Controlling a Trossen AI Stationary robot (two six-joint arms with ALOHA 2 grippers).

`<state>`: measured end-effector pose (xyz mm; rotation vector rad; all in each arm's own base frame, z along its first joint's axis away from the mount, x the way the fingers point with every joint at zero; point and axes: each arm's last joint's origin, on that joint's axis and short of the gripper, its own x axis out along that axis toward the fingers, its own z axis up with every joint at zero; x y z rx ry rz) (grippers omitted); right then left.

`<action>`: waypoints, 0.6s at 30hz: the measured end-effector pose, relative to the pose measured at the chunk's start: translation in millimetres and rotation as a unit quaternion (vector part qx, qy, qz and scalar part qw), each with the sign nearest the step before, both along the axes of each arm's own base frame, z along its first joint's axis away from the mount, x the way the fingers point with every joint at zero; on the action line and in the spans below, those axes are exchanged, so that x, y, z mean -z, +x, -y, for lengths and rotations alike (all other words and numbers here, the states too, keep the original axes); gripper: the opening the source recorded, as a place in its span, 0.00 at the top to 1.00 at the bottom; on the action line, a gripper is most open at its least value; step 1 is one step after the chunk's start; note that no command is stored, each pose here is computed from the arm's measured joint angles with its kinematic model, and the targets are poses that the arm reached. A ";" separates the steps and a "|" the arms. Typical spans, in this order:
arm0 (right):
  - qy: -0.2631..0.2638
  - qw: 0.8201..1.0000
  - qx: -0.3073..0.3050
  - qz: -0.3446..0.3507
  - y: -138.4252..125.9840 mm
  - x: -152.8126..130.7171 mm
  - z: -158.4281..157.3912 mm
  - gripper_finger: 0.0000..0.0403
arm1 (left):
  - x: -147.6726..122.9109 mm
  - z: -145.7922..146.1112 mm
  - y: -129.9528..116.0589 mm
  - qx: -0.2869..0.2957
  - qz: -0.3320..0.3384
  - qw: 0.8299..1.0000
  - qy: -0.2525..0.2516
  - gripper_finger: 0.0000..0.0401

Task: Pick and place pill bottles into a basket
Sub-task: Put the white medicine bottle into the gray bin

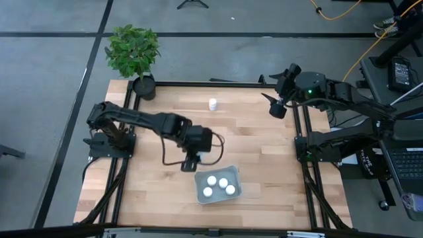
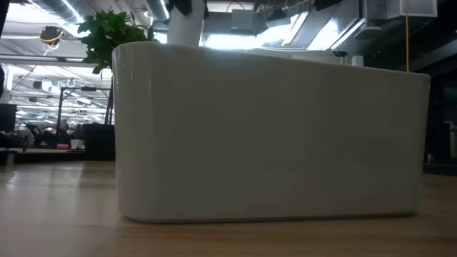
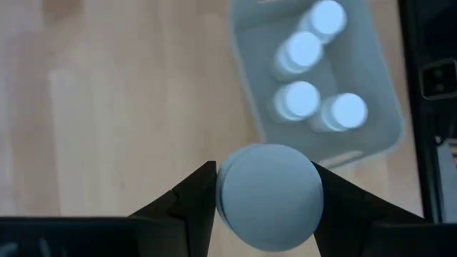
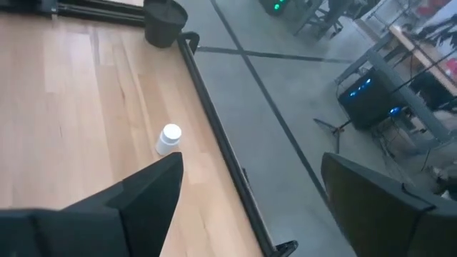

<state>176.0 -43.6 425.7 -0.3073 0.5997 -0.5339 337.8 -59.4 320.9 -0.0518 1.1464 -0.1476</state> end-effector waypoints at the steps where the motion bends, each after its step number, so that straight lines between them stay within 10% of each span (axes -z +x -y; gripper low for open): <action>1: 0.005 1.000 0.003 0.002 1.1 0.6 0.2 0.17 | 0.2 5.5 -1.0 0.008 0.000 1.000 0.003 0.57; 18: 0.105 0.994 -0.021 0.014 3.2 7.6 -6.6 0.17 | 4.4 53.0 8.5 0.001 0.065 0.998 0.006 0.57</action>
